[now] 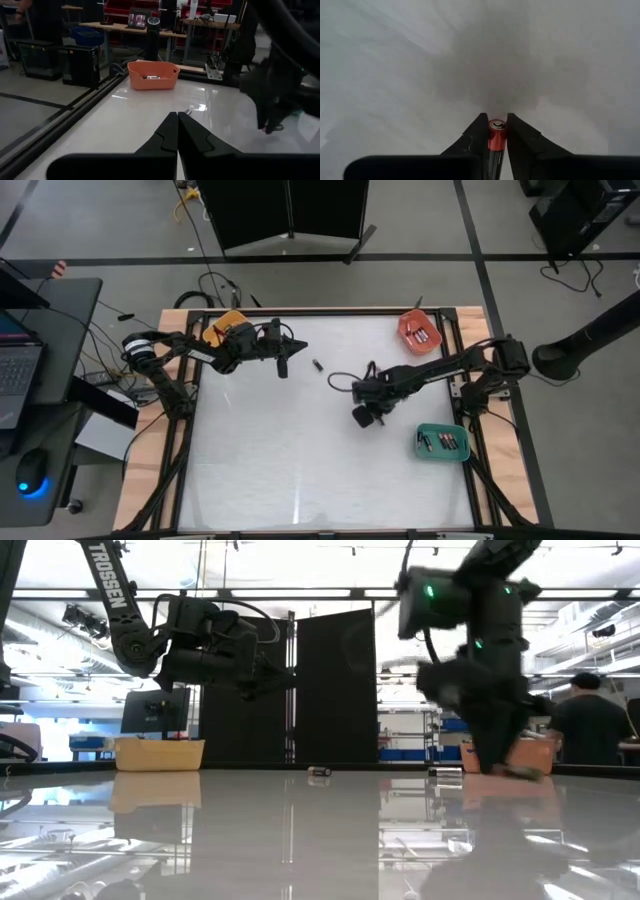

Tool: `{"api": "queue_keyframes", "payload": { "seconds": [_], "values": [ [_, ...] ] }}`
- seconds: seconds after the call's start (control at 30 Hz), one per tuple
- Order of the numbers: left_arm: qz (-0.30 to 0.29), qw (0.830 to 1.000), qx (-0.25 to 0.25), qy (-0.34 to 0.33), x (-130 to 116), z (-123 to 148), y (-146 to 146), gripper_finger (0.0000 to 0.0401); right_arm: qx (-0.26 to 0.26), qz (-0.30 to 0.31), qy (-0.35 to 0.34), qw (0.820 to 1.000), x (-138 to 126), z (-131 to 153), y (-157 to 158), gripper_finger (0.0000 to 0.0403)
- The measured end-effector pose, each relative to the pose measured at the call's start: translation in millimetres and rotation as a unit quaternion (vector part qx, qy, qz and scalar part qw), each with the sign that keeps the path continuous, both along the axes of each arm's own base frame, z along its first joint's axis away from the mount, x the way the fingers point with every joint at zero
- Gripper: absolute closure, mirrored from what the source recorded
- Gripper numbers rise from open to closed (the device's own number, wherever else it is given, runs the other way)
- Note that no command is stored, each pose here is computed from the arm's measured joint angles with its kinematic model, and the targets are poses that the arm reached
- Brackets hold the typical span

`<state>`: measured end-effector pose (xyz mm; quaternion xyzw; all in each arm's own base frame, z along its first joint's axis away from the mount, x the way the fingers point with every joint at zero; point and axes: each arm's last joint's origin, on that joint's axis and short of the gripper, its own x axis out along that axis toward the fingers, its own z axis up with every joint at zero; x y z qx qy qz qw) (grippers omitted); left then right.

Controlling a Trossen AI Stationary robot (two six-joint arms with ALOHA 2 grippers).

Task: Sort batteries
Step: Put the red battery into the yellow bin

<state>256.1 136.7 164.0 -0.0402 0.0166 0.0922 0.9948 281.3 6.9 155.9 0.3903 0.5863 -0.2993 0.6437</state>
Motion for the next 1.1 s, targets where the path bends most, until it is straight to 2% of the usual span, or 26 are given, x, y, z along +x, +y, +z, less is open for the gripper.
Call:
{"api": "queue_keyframes", "payload": {
  "seconds": [0.2,0.43,0.63,0.73,0.87,1.03,1.1],
  "values": [
    [-0.017,0.999,-0.041,-0.012,2,3,0,0.0391,-0.106,0.085,-0.097,0.986,8,28,-23,0.0345],
    [-0.087,0.993,-0.081,-0.028,12,15,1,0.0391,-0.205,0.186,-0.209,0.938,24,46,-62,0.0345],
    [-0.080,0.991,-0.107,0.005,19,15,6,0.0391,-0.265,0.238,-0.332,0.873,27,42,-92,0.0345],
    [-0.078,0.991,-0.111,0.015,22,16,7,0.0391,-0.301,0.250,-0.405,0.826,22,36,-101,0.0345],
    [-0.062,0.992,-0.109,0.015,24,19,9,0.0379,-0.360,0.232,-0.484,0.763,12,34,-110,0.0345],
    [-0.060,0.993,-0.100,0.011,26,22,9,0.0345,-0.393,0.215,-0.519,0.728,3,35,-113,0.0345],
    [-0.069,0.993,-0.091,0.009,30,24,6,0.0326,-0.399,0.213,-0.526,0.720,2,36,-113,0.0345]
  ]
}}
